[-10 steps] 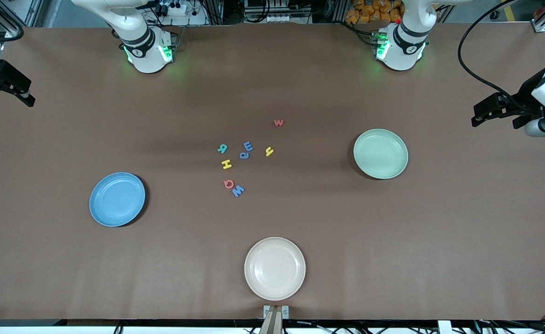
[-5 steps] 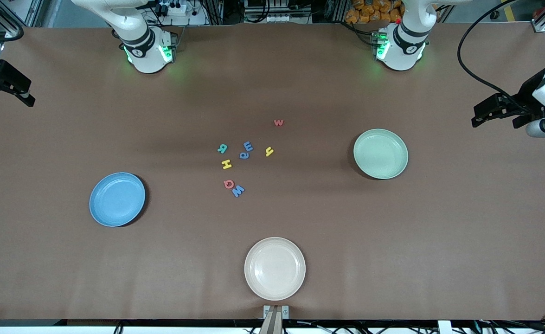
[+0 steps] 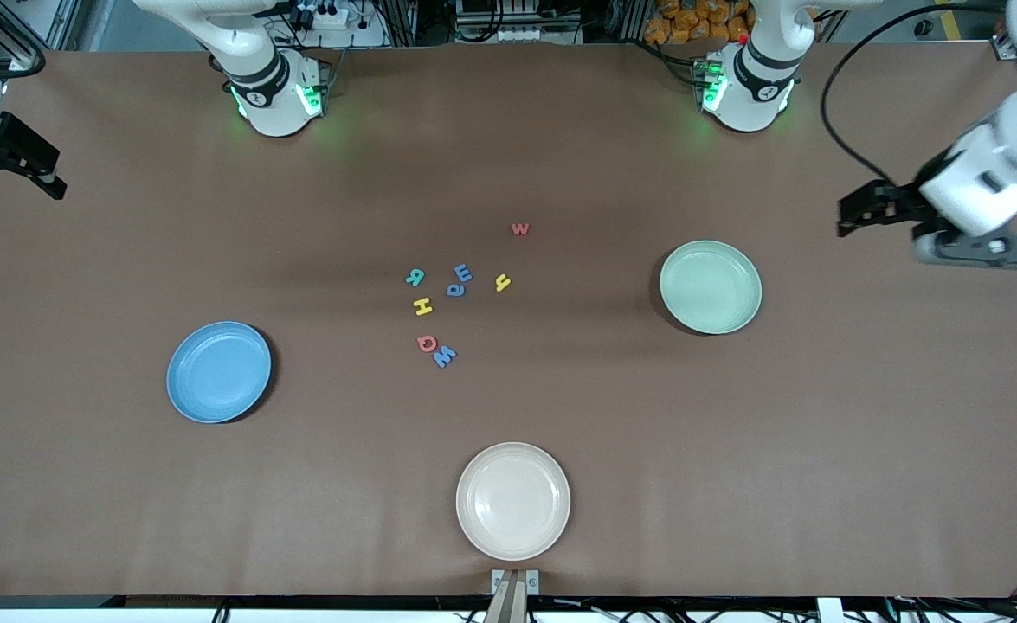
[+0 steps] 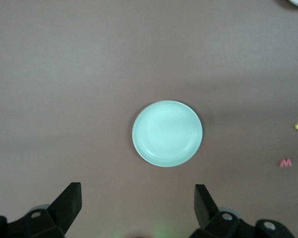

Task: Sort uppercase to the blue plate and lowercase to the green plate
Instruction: 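Reach the left gripper over the yellow lowercase h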

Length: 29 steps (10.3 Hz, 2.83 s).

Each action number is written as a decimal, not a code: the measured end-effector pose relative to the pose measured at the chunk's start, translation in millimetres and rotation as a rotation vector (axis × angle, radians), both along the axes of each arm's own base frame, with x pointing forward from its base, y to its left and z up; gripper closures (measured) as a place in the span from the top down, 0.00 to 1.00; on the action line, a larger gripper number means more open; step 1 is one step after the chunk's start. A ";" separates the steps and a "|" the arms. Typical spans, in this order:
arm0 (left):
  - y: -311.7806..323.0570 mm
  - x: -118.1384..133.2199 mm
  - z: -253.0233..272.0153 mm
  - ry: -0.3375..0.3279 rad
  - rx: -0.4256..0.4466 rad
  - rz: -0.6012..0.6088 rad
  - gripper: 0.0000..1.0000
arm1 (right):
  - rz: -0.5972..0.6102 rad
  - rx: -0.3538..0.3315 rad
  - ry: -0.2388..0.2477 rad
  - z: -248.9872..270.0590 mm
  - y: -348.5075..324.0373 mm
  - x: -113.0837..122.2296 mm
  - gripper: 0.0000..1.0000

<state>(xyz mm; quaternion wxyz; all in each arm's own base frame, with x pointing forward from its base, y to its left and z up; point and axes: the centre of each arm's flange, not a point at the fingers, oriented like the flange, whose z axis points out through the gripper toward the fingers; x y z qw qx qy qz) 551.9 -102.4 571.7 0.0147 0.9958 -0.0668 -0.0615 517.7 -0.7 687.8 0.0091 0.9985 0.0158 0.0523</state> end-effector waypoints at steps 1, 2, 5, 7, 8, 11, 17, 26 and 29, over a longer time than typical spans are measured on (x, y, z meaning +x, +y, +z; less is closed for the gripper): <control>-23.4 -2.0 -15.1 0.029 0.004 -0.035 1.00 | 0.000 0.000 0.002 -0.6 0.2 0.2 1.00; -45.3 -2.8 -29.5 0.052 0.008 -0.050 1.00 | 0.001 0.000 0.006 -1.9 0.6 0.5 1.00; -106.1 6.7 -85.5 0.080 0.027 0.040 1.00 | 0.002 -0.001 0.024 -9.0 1.1 2.8 1.00; -147.2 11.7 -122.4 0.080 0.022 0.159 1.00 | 0.000 -0.001 0.045 -19.5 0.3 8.3 1.00; -164.4 12.4 -138.0 0.081 0.022 0.217 1.00 | -0.002 -0.001 0.060 -27.7 -0.5 13.3 1.00; -231.3 2.2 -178.5 0.050 0.015 0.332 1.00 | -0.003 -0.003 0.107 -53.2 -0.8 28.1 1.00; -334.0 -53.9 -258.6 0.012 0.128 0.433 1.00 | -0.018 -0.002 0.133 -69.5 -8.6 37.2 1.00; -423.5 -86.8 -336.0 -0.096 0.117 0.415 1.00 | -0.063 -0.003 0.139 -126.0 -36.2 77.2 1.00; -436.4 -91.7 -351.5 -0.048 0.029 0.477 1.00 | -0.071 -0.002 0.144 -131.2 -41.0 79.6 1.00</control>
